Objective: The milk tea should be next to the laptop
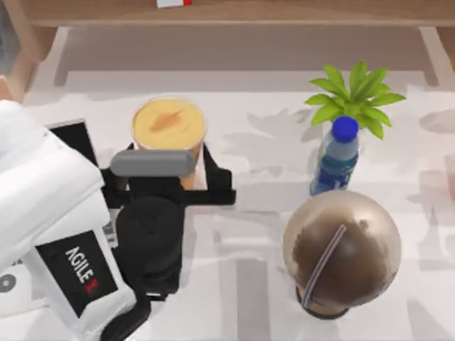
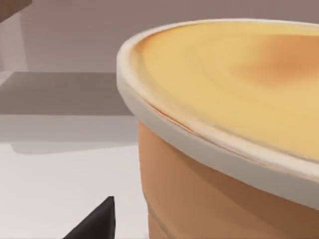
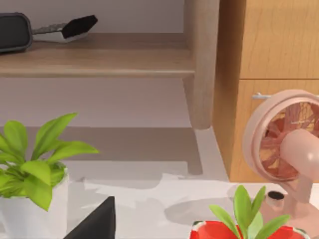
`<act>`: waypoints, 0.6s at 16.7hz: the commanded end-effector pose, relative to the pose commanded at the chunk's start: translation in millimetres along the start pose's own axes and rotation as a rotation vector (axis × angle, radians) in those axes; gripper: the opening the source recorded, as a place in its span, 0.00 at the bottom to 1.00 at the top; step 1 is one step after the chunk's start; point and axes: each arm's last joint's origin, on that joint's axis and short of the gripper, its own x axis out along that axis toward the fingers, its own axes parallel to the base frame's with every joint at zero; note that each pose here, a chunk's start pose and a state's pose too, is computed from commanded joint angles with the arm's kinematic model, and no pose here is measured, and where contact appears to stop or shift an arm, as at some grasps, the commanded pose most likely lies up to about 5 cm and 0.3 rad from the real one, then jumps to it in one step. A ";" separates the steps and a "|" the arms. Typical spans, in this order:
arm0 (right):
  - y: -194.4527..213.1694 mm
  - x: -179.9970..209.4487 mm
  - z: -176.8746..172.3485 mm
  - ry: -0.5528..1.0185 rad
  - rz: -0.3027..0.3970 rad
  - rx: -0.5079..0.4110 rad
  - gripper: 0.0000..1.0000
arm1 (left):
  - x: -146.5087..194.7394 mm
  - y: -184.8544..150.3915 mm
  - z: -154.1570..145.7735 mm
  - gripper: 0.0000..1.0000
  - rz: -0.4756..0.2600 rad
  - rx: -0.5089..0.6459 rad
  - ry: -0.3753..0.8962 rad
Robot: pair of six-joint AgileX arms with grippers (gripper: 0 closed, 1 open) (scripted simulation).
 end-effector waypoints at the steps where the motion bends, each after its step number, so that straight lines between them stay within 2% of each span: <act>1: 0.0 0.0 0.0 0.000 0.000 0.000 1.00 | 5.4 0.9 -0.2 1.00 0.000 0.000 0.000; 5: 0.0 0.0 0.0 0.000 0.000 0.000 1.00 | 6.9 1.1 -0.3 1.00 0.000 0.000 0.000; 10: 0.0 0.0 0.0 0.000 0.000 0.000 1.00 | 6.9 1.1 -0.3 0.62 0.000 0.000 0.000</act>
